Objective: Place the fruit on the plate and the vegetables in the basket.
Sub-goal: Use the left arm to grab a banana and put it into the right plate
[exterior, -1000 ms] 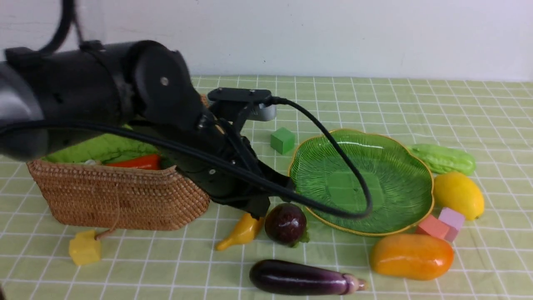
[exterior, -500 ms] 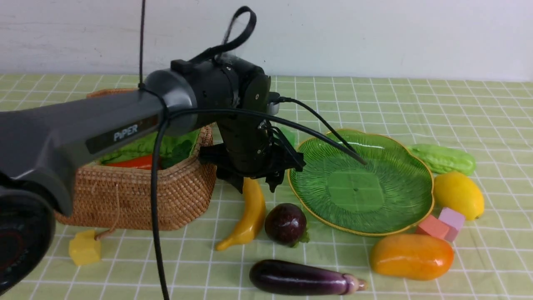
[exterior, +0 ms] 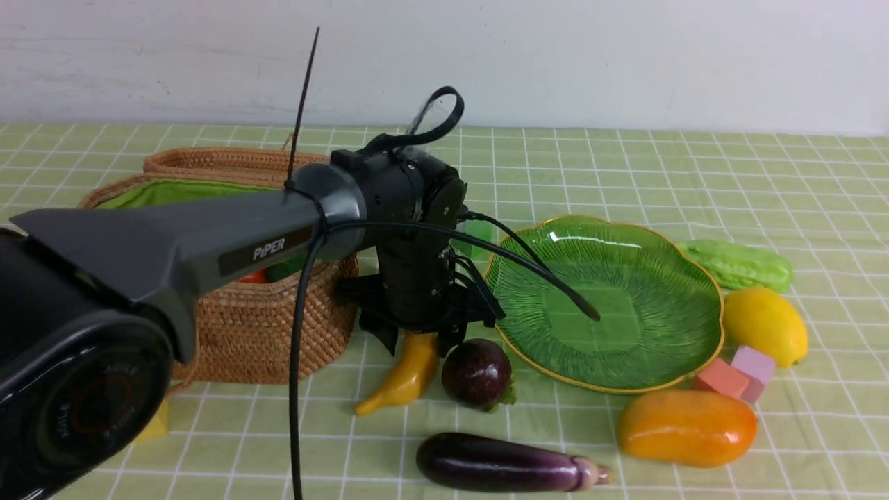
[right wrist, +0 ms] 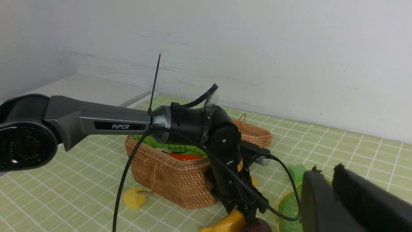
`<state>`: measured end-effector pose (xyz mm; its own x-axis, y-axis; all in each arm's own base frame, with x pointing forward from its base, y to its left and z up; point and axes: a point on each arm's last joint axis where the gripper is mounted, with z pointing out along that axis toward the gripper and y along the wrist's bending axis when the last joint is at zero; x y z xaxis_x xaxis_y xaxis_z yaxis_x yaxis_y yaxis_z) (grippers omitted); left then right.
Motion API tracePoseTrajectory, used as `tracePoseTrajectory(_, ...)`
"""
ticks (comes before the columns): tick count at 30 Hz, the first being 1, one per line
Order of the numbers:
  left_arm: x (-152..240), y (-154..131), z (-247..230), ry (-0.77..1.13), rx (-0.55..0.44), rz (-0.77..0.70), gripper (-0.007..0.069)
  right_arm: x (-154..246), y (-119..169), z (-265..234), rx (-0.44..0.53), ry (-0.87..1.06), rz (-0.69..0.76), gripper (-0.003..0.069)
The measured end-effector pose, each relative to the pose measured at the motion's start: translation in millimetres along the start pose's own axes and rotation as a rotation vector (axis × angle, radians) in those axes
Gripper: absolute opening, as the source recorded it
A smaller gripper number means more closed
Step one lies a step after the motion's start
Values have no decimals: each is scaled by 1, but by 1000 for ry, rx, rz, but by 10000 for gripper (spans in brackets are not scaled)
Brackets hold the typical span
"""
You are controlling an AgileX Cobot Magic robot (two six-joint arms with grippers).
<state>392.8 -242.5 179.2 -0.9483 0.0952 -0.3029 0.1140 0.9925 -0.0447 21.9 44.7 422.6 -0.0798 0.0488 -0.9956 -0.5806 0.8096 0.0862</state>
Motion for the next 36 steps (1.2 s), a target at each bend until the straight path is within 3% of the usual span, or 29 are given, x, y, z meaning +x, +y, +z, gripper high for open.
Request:
tracePoseTrajectory(3,1,0,4,9,-5,1,401,0,0,0,0,0,0,83)
tracePoseTrajectory(6,2,0,9,22,-12,2,312,0,0,0,0,0,0,83)
tracePoseTrajectory(15,-2,-3,-8,43,-23,24,312,0,0,0,1,1,-1,89)
tracePoseTrajectory(22,-12,-32,-78,-93,48,126,312,0,0,0,3,1,-3,89)
tracePoseTrajectory(26,-8,-57,-114,-161,88,308,312,1,-1,0,8,11,-8,89)
tracePoseTrajectory(30,-3,-77,-132,-229,116,634,312,5,-3,0,31,56,50,92)
tracePoseTrajectory(33,-2,-89,-136,-295,180,876,312,10,-6,-1,80,113,100,94)
tracePoseTrajectory(36,-3,-97,-134,-361,233,1020,312,15,-11,-4,168,168,129,94)
